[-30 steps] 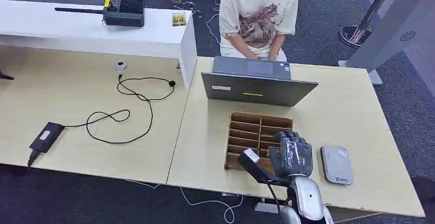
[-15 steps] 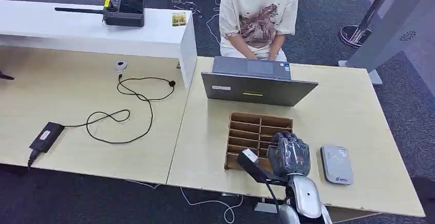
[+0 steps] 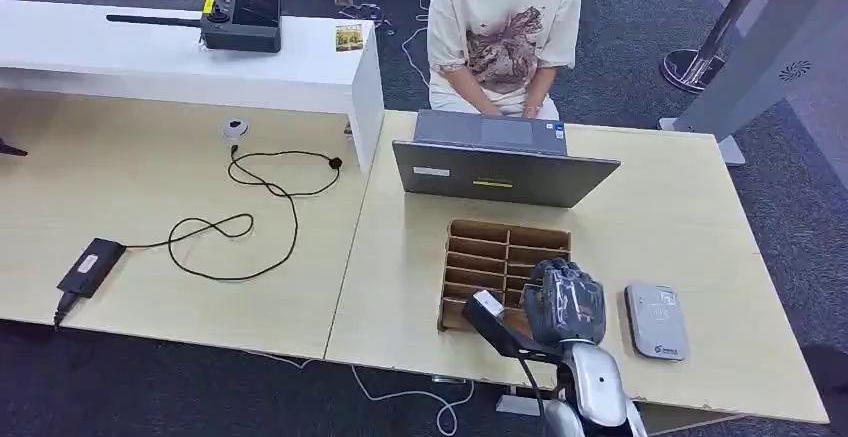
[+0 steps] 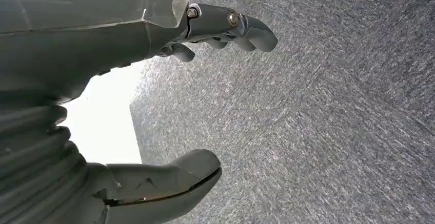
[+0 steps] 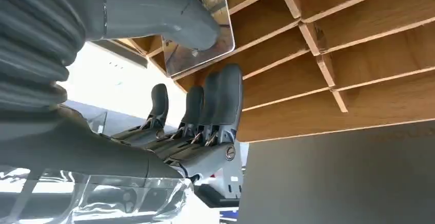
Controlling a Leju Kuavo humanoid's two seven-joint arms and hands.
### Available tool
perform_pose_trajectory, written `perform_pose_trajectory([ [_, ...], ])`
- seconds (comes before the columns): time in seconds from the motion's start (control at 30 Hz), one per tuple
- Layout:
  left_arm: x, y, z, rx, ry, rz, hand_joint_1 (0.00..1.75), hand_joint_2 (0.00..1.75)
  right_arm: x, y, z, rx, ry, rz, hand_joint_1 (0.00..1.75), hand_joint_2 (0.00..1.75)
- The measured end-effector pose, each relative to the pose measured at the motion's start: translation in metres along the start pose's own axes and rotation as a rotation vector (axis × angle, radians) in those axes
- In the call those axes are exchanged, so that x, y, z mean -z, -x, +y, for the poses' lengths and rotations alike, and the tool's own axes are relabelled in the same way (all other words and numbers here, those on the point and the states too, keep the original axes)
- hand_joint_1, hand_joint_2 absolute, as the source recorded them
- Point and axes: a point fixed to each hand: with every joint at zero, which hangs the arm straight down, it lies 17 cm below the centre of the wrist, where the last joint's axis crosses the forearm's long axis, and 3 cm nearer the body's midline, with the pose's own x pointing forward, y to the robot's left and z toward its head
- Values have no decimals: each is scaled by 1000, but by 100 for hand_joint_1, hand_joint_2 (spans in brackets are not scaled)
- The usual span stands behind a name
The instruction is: Pass the card to the sensor for recognition and then transmit it.
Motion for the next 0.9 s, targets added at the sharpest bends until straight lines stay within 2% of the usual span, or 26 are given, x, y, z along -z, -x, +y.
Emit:
perform_pose_trajectory([
  [0.1,0,0,0,0,0,0,0,175,-1,0,1,0,-2,1,101,175],
  [0.27,0,0,0,0,0,0,0,175,-2,0,3,1,-6,2,124,175],
  [0.4,0,0,0,0,0,0,0,175,-4,0,4,0,-6,4,126,175],
  [0.43,0,0,0,0,0,0,0,175,-4,0,4,0,-5,4,131,175],
  [0.8,0,0,0,0,0,0,0,175,-7,0,3,3,0,6,129,175],
  [0.9,0,0,0,0,0,0,0,175,-8,0,3,4,1,7,134,175],
])
